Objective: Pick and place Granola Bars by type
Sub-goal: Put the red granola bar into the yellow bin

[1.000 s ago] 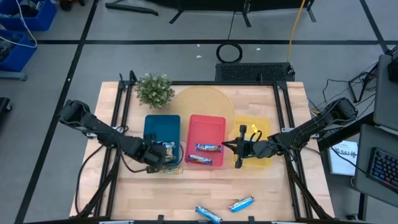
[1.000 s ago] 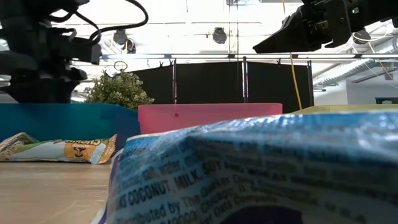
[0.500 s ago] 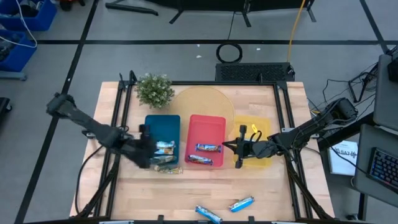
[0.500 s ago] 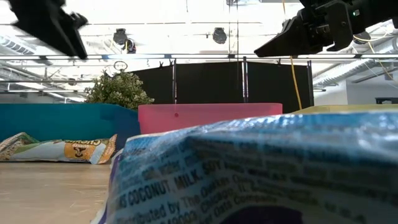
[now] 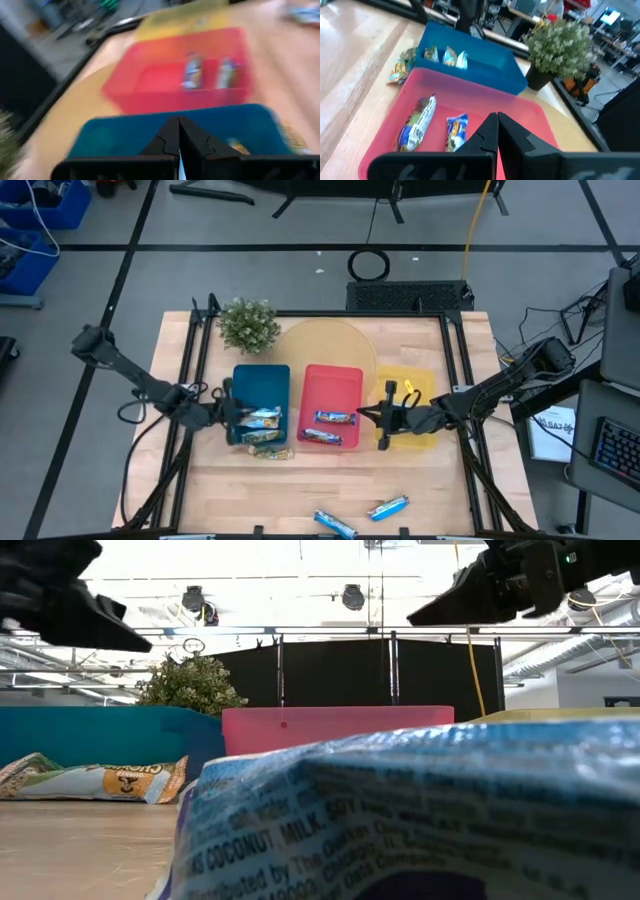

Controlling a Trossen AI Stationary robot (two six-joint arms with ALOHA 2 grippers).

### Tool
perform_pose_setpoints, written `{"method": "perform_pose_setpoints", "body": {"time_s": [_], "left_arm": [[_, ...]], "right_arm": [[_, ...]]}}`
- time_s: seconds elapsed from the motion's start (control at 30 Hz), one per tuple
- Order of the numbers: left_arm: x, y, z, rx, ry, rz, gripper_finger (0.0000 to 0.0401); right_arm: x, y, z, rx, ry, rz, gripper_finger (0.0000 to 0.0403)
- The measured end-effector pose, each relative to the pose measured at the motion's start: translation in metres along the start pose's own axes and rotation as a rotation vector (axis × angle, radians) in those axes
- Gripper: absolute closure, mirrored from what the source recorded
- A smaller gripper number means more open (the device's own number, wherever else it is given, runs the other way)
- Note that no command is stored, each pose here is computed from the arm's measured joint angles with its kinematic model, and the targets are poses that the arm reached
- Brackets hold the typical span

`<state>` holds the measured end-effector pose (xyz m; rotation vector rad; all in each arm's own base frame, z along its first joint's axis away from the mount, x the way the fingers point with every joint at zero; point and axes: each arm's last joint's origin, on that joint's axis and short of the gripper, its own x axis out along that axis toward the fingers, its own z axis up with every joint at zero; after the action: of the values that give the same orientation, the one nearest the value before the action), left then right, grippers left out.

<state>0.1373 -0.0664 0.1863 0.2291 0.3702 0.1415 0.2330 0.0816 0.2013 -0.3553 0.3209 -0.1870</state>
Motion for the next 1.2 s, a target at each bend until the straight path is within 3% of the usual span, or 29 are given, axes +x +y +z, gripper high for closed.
{"method": "perform_pose_setpoints", "body": {"time_s": [0.13,0.4,0.77,1.2], "left_arm": [[0.004,-0.006,-0.014,0.059,-0.121,-0.196,0.0394],[0.005,-0.007,-0.031,-0.038,-0.167,-0.27,0.0392],[0.004,-0.007,-0.036,-0.075,-0.137,-0.239,0.0396],[0.004,-0.007,-0.036,-0.086,-0.133,-0.23,0.0371]], "right_arm": [[0.0,-0.001,0.005,0.019,-0.047,-0.009,0.0403],[0.002,0.0,0.005,0.042,-0.056,-0.01,0.0403],[0.019,-0.001,-0.006,0.061,-0.015,-0.049,0.0403],[0.024,0.0,-0.007,0.074,-0.028,-0.062,0.0403]]}}
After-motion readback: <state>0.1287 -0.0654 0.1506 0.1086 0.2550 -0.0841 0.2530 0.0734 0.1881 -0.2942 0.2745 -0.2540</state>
